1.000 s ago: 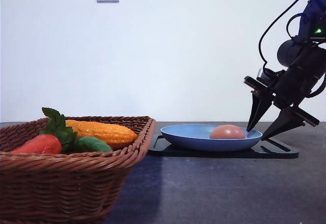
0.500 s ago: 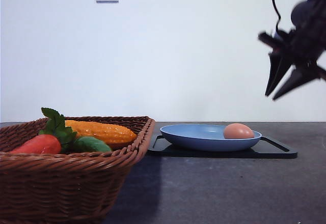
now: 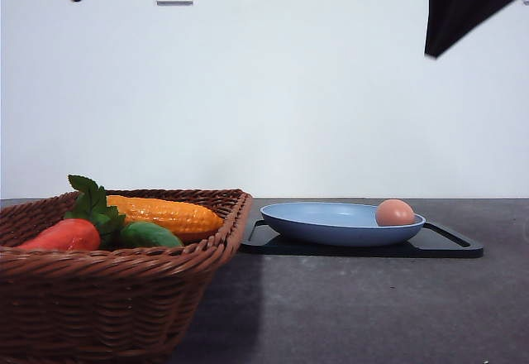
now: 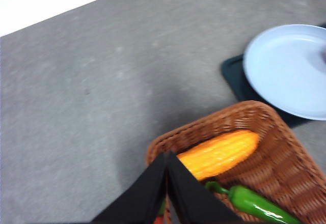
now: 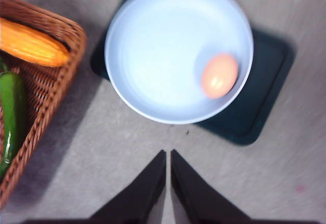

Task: Transfer egg from basket to plate and serve

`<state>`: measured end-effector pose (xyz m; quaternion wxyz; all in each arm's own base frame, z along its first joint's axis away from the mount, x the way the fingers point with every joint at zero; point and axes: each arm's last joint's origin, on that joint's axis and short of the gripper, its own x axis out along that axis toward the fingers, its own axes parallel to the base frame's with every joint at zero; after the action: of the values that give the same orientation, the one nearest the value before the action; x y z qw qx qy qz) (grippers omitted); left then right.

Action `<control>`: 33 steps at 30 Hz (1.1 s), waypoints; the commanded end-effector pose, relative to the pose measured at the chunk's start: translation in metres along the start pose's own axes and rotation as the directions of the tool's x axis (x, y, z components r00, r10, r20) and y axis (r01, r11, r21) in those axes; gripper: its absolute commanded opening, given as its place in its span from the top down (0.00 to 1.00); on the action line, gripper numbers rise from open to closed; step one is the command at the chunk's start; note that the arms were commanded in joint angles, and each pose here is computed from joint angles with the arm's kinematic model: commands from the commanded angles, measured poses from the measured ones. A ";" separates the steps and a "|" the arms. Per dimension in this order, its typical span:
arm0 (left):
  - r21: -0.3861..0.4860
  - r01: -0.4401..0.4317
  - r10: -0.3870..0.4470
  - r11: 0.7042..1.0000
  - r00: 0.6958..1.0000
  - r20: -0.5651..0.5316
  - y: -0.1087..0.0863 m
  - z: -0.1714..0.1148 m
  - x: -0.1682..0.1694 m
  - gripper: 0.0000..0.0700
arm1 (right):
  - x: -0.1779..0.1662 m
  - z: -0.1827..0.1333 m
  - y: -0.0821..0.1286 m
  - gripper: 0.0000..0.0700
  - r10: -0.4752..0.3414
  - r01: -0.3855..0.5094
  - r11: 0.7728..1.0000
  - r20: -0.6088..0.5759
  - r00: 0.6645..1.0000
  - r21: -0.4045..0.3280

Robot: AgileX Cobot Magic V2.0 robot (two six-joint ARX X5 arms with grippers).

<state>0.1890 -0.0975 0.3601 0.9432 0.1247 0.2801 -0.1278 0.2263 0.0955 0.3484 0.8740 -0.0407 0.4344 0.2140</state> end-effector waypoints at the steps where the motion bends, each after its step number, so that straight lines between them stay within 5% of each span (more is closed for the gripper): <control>1: -0.021 0.011 -0.010 1.000 1.000 0.022 0.003 0.004 -0.002 1.00 | -0.008 -0.006 0.008 1.00 -0.026 0.028 0.999 0.057 0.998 -0.037; 11: -0.102 0.044 -0.036 0.994 0.996 0.080 0.003 -0.025 0.002 1.00 | -0.017 -0.072 0.017 1.00 -0.069 0.091 0.995 0.338 0.939 -0.050; 22: -0.249 0.090 -0.040 0.964 0.979 0.201 -0.003 -0.110 0.004 1.00 | 0.022 -0.131 0.007 1.00 -0.035 0.035 0.999 0.551 0.834 0.010; 33: -0.321 0.103 -0.046 0.942 0.982 0.181 -0.003 -0.124 -0.001 1.00 | 0.029 -0.137 0.006 1.00 -0.037 0.006 0.998 0.552 0.833 0.059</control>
<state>0.1252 -0.0606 0.2546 0.9651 -0.0488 0.2272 -0.1208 0.1375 0.0742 0.2384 0.9646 0.0319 0.1742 0.1952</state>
